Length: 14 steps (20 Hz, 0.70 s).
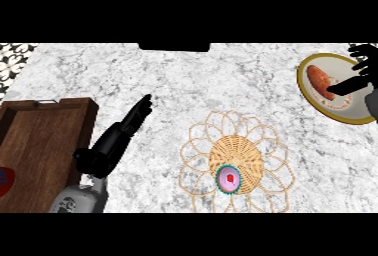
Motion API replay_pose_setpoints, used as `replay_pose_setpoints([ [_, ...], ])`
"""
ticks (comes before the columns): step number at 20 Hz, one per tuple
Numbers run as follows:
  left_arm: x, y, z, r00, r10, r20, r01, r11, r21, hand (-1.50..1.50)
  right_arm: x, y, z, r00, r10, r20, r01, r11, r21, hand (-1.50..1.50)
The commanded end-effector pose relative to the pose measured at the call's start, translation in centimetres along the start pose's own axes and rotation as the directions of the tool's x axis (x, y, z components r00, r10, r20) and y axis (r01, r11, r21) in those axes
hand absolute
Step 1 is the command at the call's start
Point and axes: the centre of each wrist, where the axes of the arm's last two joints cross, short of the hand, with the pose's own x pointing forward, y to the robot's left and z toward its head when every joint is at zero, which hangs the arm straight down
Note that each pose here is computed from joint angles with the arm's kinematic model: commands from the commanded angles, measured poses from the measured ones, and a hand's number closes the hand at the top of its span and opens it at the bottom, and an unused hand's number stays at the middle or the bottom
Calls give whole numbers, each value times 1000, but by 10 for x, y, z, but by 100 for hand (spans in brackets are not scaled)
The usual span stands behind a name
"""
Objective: Pick the sweet potato from the placemat and place it in the bowl
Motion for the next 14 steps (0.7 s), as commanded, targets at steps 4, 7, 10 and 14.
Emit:
replay_pose_setpoints([
  [4,3,4,1,1000,21,0,-21,1000,10,0,-11,-12,-4,986,-151,68,158,982,-104,-150],
  [7,3,2,0,1000,-9,9,9,1000,16,0,-18,-28,-8,962,-266,61,273,939,-209,-150],
  [10,-6,5,-3,1000,-5,-2,5,1000,24,0,-42,-37,-7,928,-369,43,363,877,-315,-150],
  [14,14,3,0,1000,-9,3,9,1000,14,0,-77,-43,-2,871,-491,-10,461,824,-328,-150],
])
